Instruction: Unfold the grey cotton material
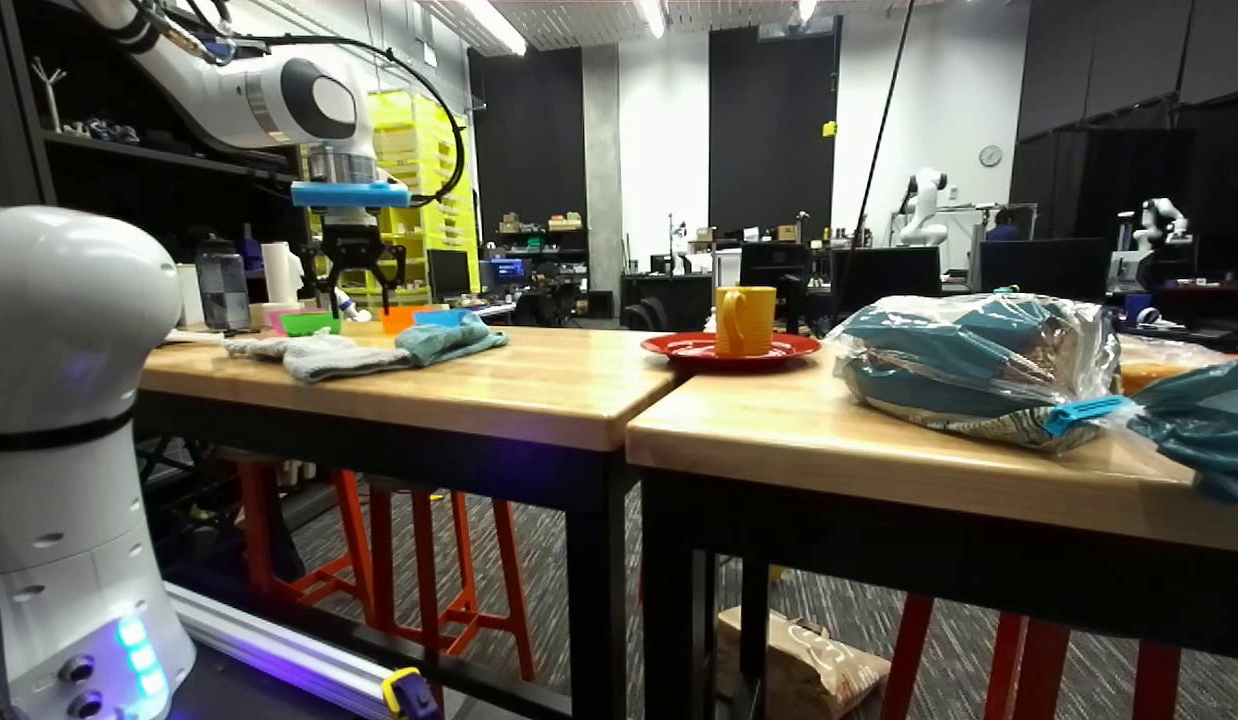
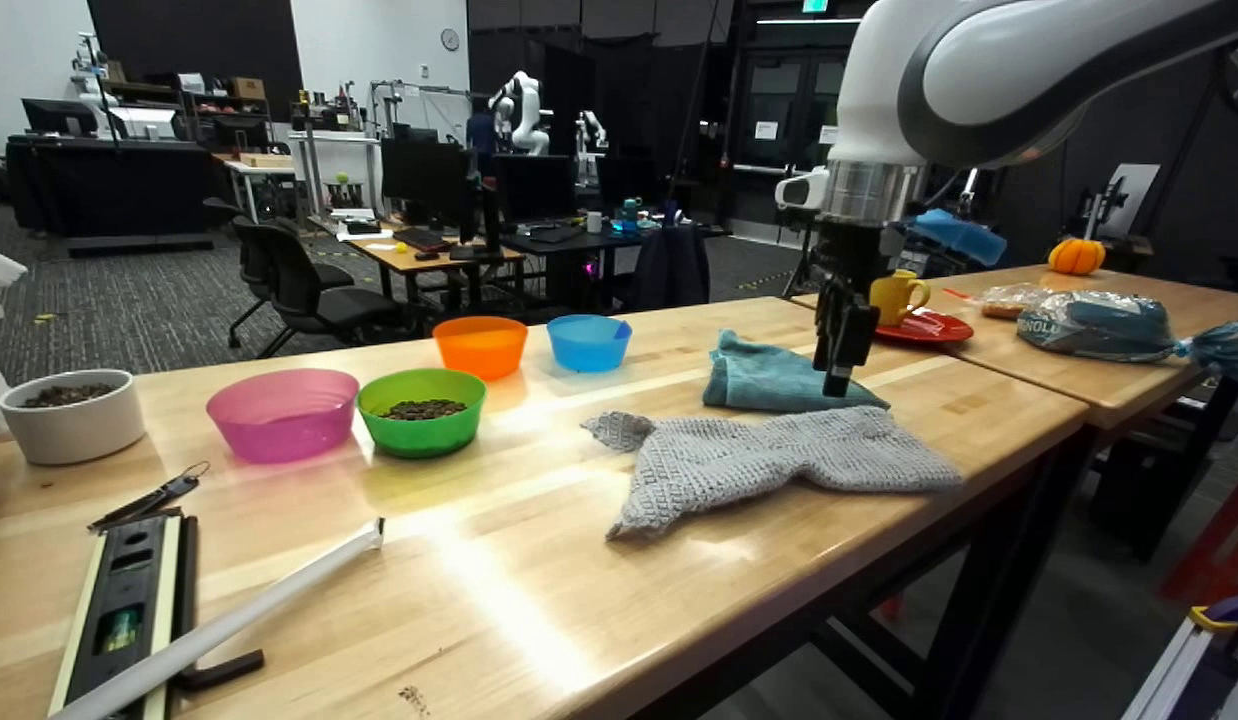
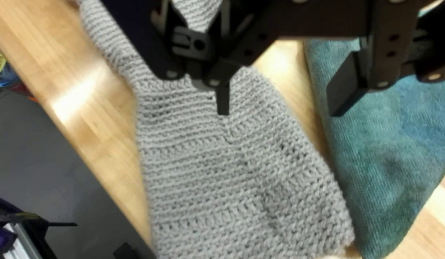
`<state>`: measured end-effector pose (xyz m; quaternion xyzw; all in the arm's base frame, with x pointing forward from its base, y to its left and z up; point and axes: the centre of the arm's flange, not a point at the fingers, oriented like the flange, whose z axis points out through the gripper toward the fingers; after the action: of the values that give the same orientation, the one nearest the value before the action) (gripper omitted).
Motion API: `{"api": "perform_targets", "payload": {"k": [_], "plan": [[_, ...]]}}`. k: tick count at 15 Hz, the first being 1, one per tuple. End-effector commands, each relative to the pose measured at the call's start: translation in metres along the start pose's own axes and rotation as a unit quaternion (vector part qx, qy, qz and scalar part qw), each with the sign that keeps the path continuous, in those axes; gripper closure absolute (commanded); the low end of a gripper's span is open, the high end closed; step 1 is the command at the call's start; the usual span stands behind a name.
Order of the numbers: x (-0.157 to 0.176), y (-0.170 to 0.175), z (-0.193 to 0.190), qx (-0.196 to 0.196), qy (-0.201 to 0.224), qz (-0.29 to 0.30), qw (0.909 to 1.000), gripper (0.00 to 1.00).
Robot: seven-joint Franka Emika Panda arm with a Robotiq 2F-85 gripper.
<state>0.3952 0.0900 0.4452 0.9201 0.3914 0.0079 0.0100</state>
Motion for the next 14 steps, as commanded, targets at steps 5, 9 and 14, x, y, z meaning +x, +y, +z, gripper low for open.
{"api": "perform_targets", "payload": {"k": [5, 9, 14], "plan": [[0.051, -0.003, -0.013, -0.033, 0.049, -0.040, 0.9974, 0.83], [0.076, 0.003, -0.009, -0.036, 0.062, -0.048, 0.9963, 1.00], [0.104, 0.004, 0.005, -0.024, 0.065, -0.050, 0.9963, 1.00]]}}
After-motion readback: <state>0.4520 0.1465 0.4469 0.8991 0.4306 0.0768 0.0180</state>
